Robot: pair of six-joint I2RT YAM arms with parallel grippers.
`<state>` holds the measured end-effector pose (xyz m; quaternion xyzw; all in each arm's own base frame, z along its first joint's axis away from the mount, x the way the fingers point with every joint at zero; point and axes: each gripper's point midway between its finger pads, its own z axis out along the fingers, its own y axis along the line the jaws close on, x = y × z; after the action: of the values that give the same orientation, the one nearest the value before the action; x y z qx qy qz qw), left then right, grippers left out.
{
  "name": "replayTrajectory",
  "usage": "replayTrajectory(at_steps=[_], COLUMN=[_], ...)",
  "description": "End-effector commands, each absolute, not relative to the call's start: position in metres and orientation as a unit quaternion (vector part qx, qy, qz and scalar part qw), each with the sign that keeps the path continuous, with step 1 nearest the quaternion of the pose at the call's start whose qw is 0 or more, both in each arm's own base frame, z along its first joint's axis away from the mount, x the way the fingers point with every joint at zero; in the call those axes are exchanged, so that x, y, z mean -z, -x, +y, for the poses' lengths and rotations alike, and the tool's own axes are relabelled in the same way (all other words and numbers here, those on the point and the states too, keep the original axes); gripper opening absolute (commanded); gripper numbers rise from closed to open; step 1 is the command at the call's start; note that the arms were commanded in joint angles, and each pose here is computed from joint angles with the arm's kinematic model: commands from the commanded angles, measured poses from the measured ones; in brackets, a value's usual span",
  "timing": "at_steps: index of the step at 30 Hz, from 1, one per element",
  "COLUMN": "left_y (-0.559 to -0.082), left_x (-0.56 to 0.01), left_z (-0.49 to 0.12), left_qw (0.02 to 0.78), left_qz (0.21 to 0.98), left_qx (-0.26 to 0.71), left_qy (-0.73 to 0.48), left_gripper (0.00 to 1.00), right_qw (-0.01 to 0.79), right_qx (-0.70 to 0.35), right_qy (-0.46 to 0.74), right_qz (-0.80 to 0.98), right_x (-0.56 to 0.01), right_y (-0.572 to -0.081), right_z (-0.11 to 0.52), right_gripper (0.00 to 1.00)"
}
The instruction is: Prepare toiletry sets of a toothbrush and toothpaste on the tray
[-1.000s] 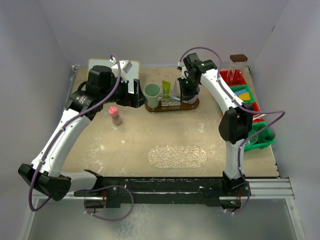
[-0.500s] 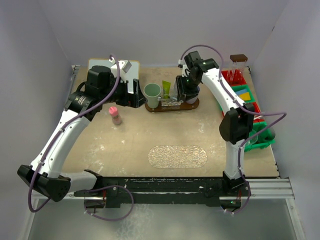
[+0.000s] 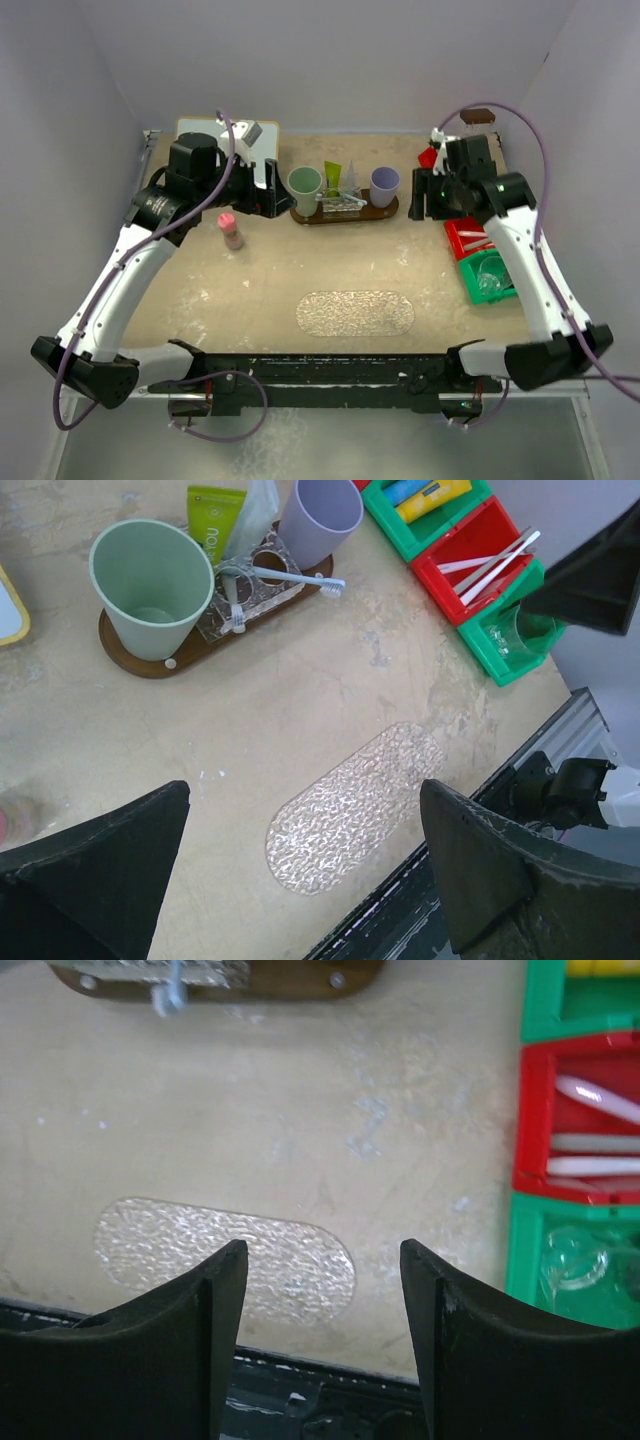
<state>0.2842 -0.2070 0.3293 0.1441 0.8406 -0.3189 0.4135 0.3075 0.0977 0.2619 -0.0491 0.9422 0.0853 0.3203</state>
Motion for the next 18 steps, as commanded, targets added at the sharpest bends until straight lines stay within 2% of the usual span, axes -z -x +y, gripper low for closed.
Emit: replayTrajectory(at_steps=[1, 7, 11, 14, 18], left_y=[-0.279, -0.274, -0.270, -0.269, -0.270], left_x=[-0.349, -0.347, -0.347, -0.347, -0.348], left_z=[-0.216, -0.217, -0.212, -0.207, -0.201], left_qw=[0.440, 0.438, 0.443, 0.447, 0.452], left_qz=[0.810, 0.806, 0.807, 0.811, 0.816], left_qx=[0.357, 0.370, 0.361, 0.347, 0.329], left_qy=[-0.150, -0.148, -0.148, -0.147, -0.148], left_gripper=[0.93, 0.93, 0.93, 0.93, 0.93], right_qw=[0.338, 0.346, 0.405, 0.483, 0.564], right_qx=[-0.017, 0.027, 0.054, 0.045, -0.007], right_qy=[-0.006, -0.145, -0.238, -0.308, -0.342], right_qz=[0.941, 0.926, 0.881, 0.819, 0.751], right_x=[-0.240, -0.224, -0.242, -0.263, -0.281], right_y=[-0.282, -0.252, -0.257, -0.282, -0.336], right_z=[0.061, 0.011, -0.018, -0.034, -0.034], right_gripper=[0.65, 0.69, 0.74, 0.76, 0.77])
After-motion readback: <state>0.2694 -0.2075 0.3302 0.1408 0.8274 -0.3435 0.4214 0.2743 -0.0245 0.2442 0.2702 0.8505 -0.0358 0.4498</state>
